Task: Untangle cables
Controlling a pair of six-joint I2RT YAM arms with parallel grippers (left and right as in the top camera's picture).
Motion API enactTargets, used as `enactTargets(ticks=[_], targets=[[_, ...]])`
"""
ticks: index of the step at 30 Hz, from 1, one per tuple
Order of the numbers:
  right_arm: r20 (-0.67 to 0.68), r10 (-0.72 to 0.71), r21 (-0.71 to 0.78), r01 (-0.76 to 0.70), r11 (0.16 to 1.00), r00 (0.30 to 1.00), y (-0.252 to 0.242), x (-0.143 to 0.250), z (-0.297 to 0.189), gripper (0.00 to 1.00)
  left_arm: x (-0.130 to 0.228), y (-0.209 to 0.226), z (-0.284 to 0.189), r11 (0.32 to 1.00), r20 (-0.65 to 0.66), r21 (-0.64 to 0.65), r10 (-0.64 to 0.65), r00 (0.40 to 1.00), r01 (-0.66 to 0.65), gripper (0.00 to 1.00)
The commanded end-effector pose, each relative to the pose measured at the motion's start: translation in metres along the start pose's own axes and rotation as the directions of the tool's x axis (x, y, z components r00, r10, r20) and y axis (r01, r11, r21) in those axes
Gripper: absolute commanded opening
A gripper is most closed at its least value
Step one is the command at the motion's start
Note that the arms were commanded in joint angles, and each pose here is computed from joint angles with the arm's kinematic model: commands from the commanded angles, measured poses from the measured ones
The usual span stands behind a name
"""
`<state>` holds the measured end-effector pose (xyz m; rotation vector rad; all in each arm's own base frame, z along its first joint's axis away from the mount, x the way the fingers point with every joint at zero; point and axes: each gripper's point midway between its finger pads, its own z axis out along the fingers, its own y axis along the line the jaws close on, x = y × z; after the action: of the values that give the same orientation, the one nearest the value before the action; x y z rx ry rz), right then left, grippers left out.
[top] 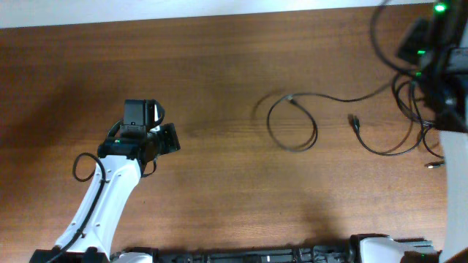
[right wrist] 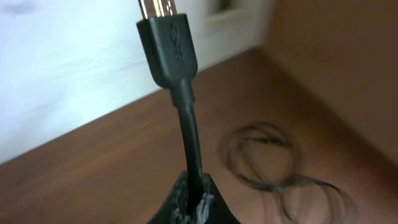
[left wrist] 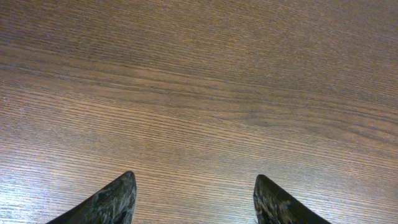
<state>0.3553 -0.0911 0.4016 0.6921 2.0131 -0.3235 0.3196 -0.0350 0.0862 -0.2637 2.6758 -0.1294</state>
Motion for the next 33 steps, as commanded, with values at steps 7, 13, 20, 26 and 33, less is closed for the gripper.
enactTargets(ticks=[7, 13, 20, 26, 33], targets=[[-0.07, 0.569, 0.521, -0.457, 0.721, 0.819, -0.187, 0.052, 0.04, 0.04, -0.002, -0.001, -0.003, 1.0, 0.011, 0.007, 0.008, 1.0, -0.008, 0.61], [-0.215, 0.601, 0.554, -0.41, 0.724, 0.77, -0.183, 0.084, 0.086, 0.82, -0.002, -0.001, -0.003, 1.0, 0.01, 0.007, 0.008, 1.0, -0.008, 0.61], [-0.561, 0.443, 0.263, -0.357, 0.897, 0.699, -0.12, 0.115, 0.111, 0.86, -0.002, -0.001, -0.003, 1.0, 0.011, 0.007, 0.008, 1.0, -0.008, 0.62], [-0.684, 0.202, 0.078, -0.205, 0.976, 0.701, -0.062, 0.135, 0.096, 0.92, -0.005, -0.008, -0.004, 0.999, 0.021, 0.043, 0.008, 1.0, -0.009, 0.66], [-0.535, -0.491, -0.485, 0.226, 0.845, 0.687, 0.081, 0.165, 0.054, 0.99, -0.056, -0.094, -0.029, 0.892, 0.296, 0.37, 0.15, 0.943, -0.258, 0.72]])
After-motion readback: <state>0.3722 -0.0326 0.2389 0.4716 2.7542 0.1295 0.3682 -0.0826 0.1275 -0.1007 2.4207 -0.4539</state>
